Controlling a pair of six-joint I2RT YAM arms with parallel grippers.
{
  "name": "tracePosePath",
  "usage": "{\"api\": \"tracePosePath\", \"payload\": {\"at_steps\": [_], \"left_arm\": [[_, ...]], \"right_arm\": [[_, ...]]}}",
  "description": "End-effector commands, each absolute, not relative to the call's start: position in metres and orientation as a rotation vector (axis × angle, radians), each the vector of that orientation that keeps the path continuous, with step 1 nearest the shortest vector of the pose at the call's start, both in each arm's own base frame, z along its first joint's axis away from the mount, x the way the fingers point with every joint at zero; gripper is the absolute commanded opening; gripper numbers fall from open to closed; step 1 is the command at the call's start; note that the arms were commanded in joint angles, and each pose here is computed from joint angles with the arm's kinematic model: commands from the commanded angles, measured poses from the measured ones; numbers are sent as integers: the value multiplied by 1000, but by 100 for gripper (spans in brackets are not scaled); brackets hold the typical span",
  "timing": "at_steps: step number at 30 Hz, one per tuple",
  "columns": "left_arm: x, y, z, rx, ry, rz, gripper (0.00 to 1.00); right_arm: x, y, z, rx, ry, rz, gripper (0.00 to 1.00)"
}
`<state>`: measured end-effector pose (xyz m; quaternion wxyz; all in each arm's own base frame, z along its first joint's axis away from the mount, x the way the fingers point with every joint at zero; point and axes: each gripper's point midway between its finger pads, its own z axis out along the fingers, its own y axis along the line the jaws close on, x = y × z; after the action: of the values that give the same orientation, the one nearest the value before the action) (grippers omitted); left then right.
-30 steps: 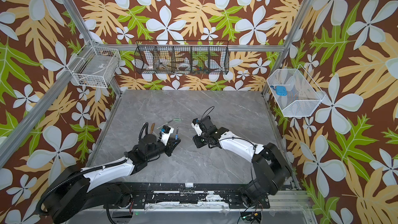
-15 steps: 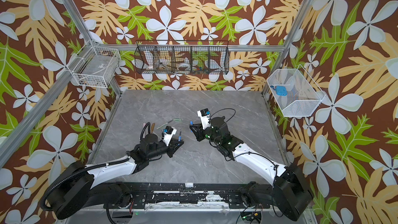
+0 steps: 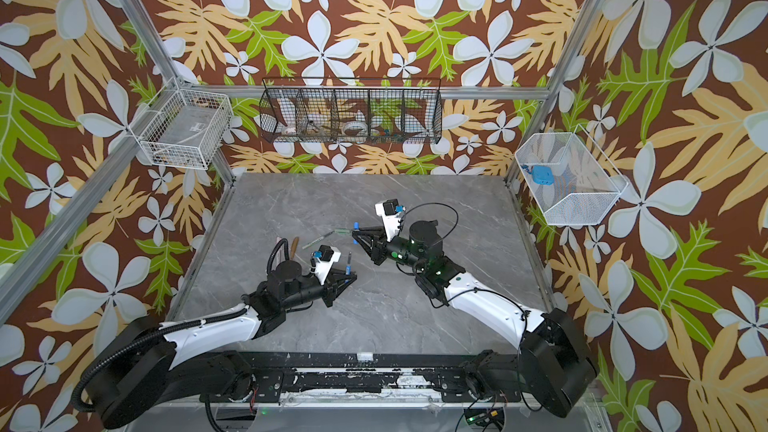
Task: Insert the pens into the pen caps
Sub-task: 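Lift the blue cap with the right gripper toward the pen in the left gripper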
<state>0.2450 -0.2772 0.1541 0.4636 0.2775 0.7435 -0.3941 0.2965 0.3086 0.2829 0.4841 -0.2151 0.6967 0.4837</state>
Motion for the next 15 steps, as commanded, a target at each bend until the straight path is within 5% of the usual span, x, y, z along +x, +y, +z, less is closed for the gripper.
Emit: {"api": "tracePosePath", "payload": {"at_steps": [1,15], "left_arm": [[249,-277,162,677,1782,-946,0],[263,-238,175,464,1715,-550,0]], "right_arm": [[291,313,290,-557,1654,1204,21],[280,337,306,-664,1590,1096,21]]}}
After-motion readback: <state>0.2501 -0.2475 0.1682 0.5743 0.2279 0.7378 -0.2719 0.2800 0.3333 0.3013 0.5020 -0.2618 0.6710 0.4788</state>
